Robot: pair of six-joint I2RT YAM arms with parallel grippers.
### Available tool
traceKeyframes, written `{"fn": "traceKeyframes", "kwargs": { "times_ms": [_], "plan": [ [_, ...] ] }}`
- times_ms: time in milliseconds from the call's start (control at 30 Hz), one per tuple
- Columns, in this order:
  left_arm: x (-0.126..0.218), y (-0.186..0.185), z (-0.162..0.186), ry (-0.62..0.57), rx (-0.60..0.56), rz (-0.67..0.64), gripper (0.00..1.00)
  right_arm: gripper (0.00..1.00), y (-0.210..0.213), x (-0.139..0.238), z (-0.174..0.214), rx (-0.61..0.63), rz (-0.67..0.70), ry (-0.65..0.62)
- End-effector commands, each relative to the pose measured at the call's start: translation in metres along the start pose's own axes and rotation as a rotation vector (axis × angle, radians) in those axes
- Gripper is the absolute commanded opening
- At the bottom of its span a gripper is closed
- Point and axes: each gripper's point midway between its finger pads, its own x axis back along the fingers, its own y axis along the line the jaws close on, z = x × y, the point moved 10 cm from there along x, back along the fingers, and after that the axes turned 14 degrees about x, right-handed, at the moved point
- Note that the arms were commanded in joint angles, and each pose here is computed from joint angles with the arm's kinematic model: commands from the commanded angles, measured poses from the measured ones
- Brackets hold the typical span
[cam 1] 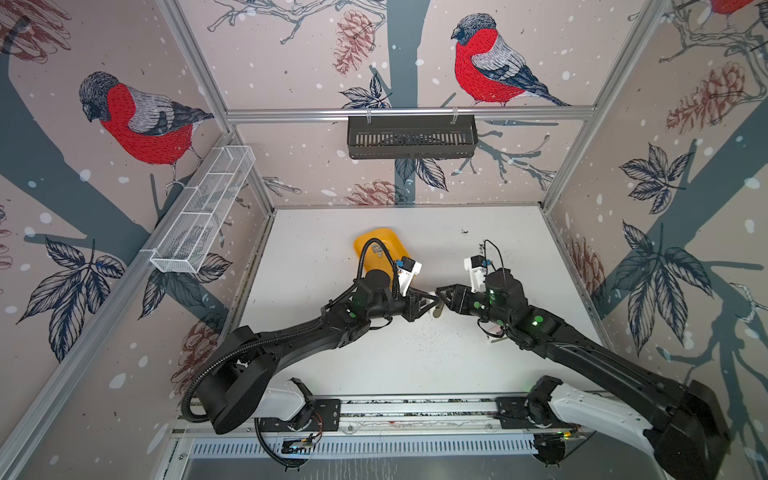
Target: Load the staples into the stapler
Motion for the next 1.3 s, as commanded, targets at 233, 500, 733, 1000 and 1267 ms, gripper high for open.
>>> {"fn": "traceKeyframes", "kwargs": {
  "times_ms": [233, 500, 733, 1000, 1267],
  "plan": [
    [0.005, -0.007, -0.004, -0.049, -0.064, 0.026, 0.18, 0.46, 0.003, -0.002, 0.003, 0.010, -0.085, 0.041],
    [0.010, -0.010, -0.007, -0.077, -0.076, 0.003, 0.17, 0.42, -0.016, -0.002, 0.015, -0.020, 0.084, 0.130],
    [0.010, -0.011, -0.008, -0.085, -0.069, 0.001, 0.17, 0.39, -0.015, -0.002, 0.021, 0.017, 0.075, 0.170],
    [0.011, -0.014, -0.011, -0.090, -0.062, 0.013, 0.16, 0.38, -0.006, 0.001, 0.022, 0.091, 0.055, 0.184],
    [0.032, -0.021, -0.029, -0.008, -0.091, 0.153, 0.16, 0.38, 0.004, 0.037, 0.001, 0.250, -0.161, -0.015]
  ]
}}
